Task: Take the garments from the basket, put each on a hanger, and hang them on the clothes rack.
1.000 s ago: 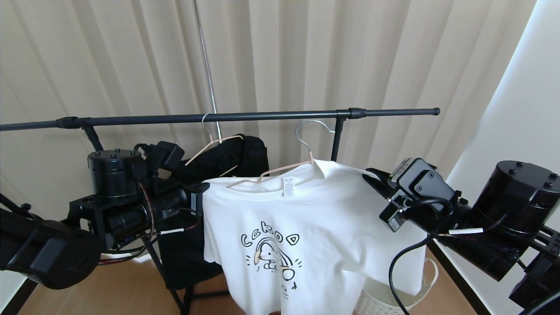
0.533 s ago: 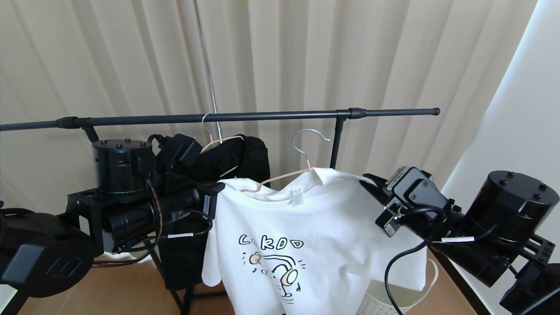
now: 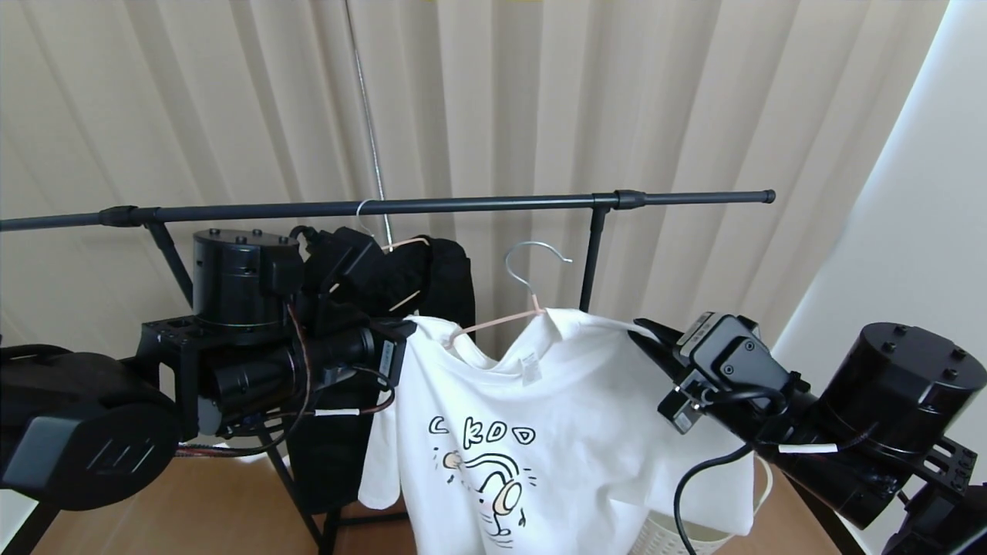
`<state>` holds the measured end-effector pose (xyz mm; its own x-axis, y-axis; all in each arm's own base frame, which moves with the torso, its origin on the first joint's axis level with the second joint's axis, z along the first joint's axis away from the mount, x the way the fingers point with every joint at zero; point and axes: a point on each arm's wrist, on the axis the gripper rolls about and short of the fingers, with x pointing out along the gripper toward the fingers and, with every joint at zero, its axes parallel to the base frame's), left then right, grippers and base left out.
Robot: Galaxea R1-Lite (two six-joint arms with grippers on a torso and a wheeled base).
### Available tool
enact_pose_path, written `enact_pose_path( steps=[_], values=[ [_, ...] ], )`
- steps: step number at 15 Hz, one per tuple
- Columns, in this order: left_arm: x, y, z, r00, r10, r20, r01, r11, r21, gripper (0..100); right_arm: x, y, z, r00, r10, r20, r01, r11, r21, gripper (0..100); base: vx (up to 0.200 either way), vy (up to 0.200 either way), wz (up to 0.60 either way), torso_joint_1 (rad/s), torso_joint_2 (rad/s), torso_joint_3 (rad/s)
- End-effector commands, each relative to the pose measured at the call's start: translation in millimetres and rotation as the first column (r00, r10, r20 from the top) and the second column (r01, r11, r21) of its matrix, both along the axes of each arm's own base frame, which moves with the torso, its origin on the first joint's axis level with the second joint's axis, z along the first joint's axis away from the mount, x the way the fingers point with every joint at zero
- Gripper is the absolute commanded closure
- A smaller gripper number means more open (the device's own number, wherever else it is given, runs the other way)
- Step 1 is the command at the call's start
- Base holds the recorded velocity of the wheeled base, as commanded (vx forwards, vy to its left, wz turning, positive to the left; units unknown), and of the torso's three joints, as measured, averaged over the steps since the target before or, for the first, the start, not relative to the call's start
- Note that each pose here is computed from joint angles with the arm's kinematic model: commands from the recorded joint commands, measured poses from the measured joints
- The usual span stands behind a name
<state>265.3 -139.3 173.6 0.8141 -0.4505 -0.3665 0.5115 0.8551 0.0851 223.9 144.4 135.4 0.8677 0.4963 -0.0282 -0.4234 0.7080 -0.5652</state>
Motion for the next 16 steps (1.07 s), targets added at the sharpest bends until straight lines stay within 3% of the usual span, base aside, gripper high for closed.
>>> enact_pose_path(
  steps=[1, 2, 7, 12, 16],
  values=[
    [0, -4, 4, 1.0, -0.006, 0.012, 0.006, 1.0, -0.003, 100, 0, 1, -2, 1.0, -0.002, -0.025, 0.003, 1.0, 0.03, 100, 0.0, 0.0, 0.0, 0.0, 0.0, 0.0],
    [1, -4, 4, 1.0, -0.007, 0.012, 0.007, 1.0, 0.0, 100, 1, 1, 1, 0.999, -0.006, -0.042, 0.01, 0.997, 0.08, 100, 0.0, 0.0, 0.0, 0.0, 0.0, 0.0],
    [1, 0, 3, 0.999, 0.026, 0.023, -0.027, 0.999, 0.027, 100, 2, 1, 4, 0.996, -0.022, -0.081, 0.036, 0.984, 0.175, 100, 0.0, 0.0, 0.0, 0.0, 0.0, 0.0],
    [0, 1, 1, 0.999, 0.047, 0.027, -0.048, 0.998, 0.05, 100, 4, 1, 8, 0.995, -0.032, -0.094, 0.054, 0.97, 0.235, 100, 0.0, 0.0, 0.0, 0.0, 0.0, 0.0],
    [-8, -9, 5, 0.999, 0.007, 0.04, -0.008, 0.999, 0.045, 100, 2, 13, 4, 0.993, -0.002, -0.12, 0.033, 0.966, 0.258, 100, 0.0, 0.0, 0.0, 0.0, 0.0, 0.0]
  ],
)
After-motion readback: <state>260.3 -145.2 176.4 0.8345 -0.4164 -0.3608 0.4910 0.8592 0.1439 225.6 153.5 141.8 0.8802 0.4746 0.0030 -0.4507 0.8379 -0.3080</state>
